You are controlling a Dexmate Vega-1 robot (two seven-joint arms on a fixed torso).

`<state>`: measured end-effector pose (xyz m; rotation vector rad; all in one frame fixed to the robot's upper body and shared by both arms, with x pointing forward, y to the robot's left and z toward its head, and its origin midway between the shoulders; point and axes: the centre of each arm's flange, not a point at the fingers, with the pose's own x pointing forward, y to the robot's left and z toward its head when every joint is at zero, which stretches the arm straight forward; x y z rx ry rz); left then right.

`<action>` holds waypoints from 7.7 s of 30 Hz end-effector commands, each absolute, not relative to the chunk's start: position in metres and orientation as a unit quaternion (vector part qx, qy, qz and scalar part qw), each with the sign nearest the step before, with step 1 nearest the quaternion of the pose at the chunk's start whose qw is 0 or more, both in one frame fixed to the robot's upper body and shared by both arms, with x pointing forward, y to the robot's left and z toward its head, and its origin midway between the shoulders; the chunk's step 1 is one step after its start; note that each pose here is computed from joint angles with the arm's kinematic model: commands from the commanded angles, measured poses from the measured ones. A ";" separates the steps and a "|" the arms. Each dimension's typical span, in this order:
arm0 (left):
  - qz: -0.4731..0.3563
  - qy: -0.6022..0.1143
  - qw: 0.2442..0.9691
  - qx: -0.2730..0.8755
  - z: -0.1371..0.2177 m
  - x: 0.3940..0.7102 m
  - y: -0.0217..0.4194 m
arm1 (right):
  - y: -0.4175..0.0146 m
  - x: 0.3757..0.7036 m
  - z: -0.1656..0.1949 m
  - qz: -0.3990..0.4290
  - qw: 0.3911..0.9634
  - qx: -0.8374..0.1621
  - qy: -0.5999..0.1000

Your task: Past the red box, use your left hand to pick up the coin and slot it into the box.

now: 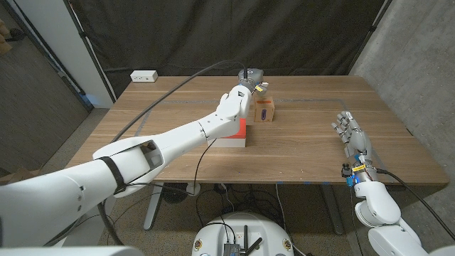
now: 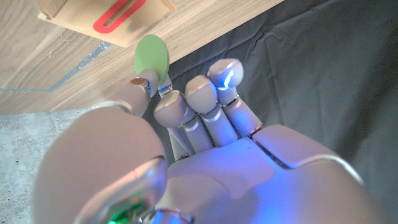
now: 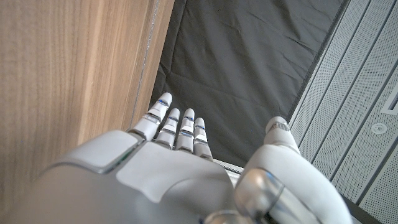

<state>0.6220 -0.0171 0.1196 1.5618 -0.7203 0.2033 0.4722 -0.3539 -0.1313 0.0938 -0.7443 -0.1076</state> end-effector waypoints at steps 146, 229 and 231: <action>0.040 -0.295 0.641 0.707 0.087 0.652 -0.038 | -0.358 0.477 -0.146 -0.063 0.934 0.055 -0.349; 0.108 -0.404 0.820 0.390 0.090 0.555 0.173 | -0.305 0.471 -0.117 -0.055 0.925 0.024 -0.376; 0.103 -0.403 0.827 0.379 0.085 0.552 0.180 | -0.302 0.472 -0.117 -0.054 0.925 0.025 -0.376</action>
